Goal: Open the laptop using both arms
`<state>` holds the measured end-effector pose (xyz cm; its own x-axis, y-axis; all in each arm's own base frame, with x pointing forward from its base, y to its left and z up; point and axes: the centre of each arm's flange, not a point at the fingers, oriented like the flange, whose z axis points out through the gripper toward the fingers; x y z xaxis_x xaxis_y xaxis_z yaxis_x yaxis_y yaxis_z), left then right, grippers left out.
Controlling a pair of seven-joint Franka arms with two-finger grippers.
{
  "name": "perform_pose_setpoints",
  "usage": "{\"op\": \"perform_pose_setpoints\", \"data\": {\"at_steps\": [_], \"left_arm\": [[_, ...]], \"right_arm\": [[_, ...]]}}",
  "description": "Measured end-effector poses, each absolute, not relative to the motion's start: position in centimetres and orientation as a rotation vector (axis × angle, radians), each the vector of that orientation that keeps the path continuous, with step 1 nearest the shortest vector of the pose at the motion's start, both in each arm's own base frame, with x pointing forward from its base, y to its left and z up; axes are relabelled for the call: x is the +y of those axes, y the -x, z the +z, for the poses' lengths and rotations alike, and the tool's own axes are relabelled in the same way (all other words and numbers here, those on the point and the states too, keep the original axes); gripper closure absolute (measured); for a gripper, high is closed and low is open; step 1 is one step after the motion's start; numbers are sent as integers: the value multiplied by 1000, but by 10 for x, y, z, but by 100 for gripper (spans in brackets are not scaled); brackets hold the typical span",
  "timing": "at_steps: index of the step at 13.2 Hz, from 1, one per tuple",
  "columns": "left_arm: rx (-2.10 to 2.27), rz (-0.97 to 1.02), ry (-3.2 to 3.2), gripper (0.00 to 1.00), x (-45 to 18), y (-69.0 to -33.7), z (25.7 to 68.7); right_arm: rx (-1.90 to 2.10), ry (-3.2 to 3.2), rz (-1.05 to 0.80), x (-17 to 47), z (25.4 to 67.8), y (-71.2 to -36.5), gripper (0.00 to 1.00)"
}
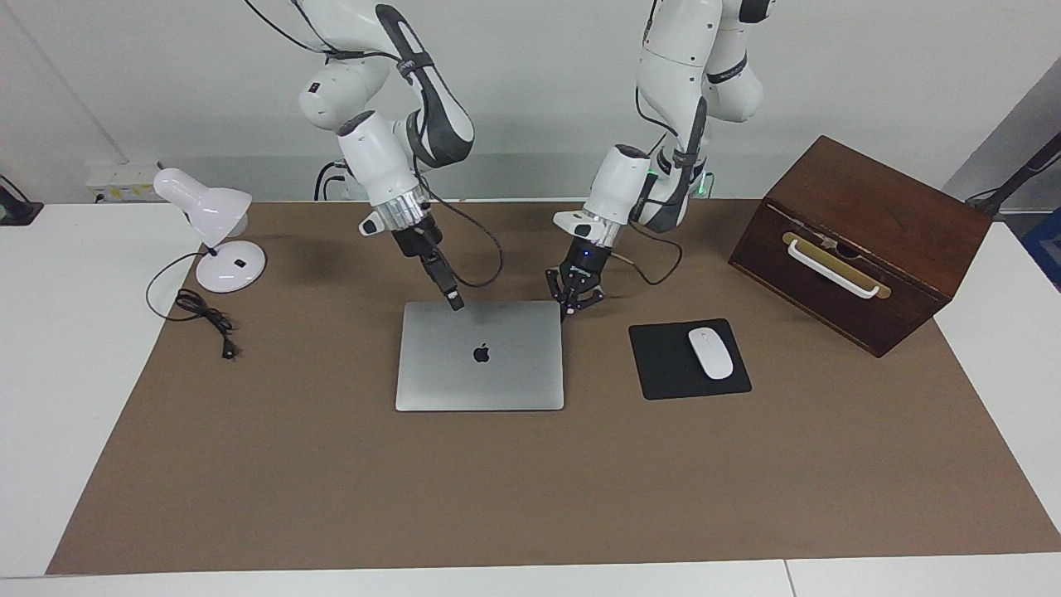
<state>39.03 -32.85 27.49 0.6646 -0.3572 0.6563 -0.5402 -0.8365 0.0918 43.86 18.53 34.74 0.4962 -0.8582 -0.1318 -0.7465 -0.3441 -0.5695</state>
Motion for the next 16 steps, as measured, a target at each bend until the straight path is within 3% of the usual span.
{"op": "perform_pose_setpoints", "data": {"at_steps": [8, 16], "left_arm": [[-719, 930, -2612, 99, -329, -393, 268], [-723, 930, -2612, 99, -329, -393, 268]], "right_arm": [[1331, 2184, -266, 163, 316, -392, 0], [1321, 2177, -265, 168, 319, -392, 0]]}}
